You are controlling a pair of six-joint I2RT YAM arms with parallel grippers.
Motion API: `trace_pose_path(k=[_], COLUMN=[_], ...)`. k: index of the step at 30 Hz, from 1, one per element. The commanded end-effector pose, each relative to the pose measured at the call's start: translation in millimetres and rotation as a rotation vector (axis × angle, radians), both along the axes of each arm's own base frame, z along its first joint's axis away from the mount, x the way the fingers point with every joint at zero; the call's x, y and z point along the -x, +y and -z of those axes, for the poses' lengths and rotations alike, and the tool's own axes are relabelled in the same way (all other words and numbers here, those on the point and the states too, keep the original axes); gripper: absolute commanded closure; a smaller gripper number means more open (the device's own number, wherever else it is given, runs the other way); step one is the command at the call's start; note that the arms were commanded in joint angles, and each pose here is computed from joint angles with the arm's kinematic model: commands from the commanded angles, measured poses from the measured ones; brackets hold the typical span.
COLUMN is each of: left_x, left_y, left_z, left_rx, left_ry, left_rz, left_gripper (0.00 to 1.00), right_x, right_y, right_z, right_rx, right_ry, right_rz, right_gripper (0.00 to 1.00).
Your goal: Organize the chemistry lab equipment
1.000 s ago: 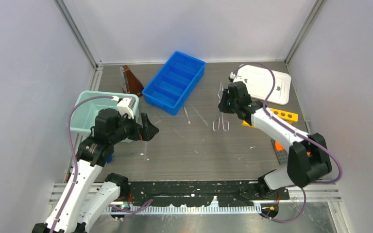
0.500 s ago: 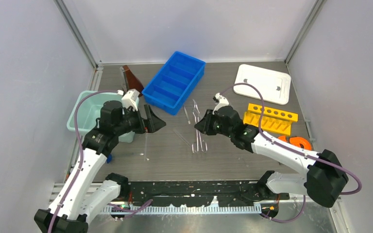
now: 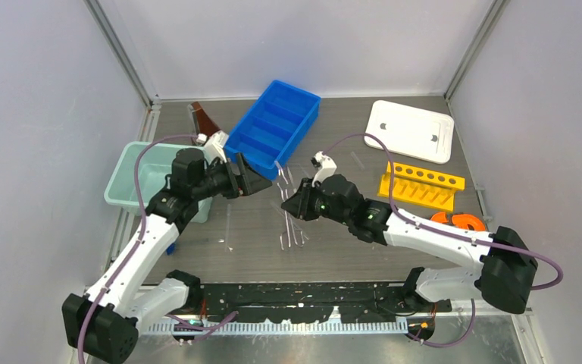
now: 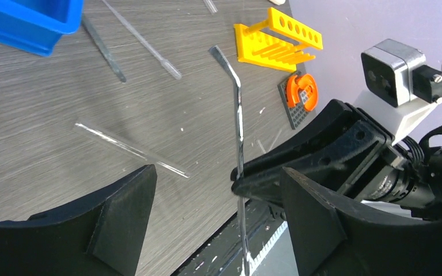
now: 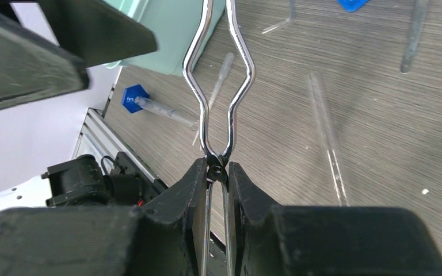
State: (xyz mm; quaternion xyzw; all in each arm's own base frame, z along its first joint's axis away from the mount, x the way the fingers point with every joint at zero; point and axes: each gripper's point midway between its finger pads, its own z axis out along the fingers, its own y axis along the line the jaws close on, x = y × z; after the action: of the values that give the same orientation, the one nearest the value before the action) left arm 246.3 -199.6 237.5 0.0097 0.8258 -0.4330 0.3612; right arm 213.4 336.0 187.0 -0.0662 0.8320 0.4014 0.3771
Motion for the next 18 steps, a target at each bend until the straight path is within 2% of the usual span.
trace_pose_path(k=[1, 3, 6, 18], left_x=[-6, -8, -8, -5], left_y=[-23, -31, -42, -44], left_z=[-15, -10, -4, 10], left_rx=[0.061, 0.049, 0.04, 0.001], left_ry=[-0.065, -0.057, -0.05, -0.047], left_rz=[0.049, 0.059, 0.086, 0.093], left_gripper=[0.21, 0.23, 0.32, 0.81], right_x=[-8, -5, 0, 0], right_y=[21, 25, 30, 34], right_z=[-50, -52, -55, -46], right_rx=[-0.105, -0.099, -0.097, -0.073], right_ry=[-0.084, -0.09, -0.097, -0.099], right_rz=[0.017, 0.011, 0.0, 0.011], right_gripper=[0.94, 0.94, 0.94, 0.91])
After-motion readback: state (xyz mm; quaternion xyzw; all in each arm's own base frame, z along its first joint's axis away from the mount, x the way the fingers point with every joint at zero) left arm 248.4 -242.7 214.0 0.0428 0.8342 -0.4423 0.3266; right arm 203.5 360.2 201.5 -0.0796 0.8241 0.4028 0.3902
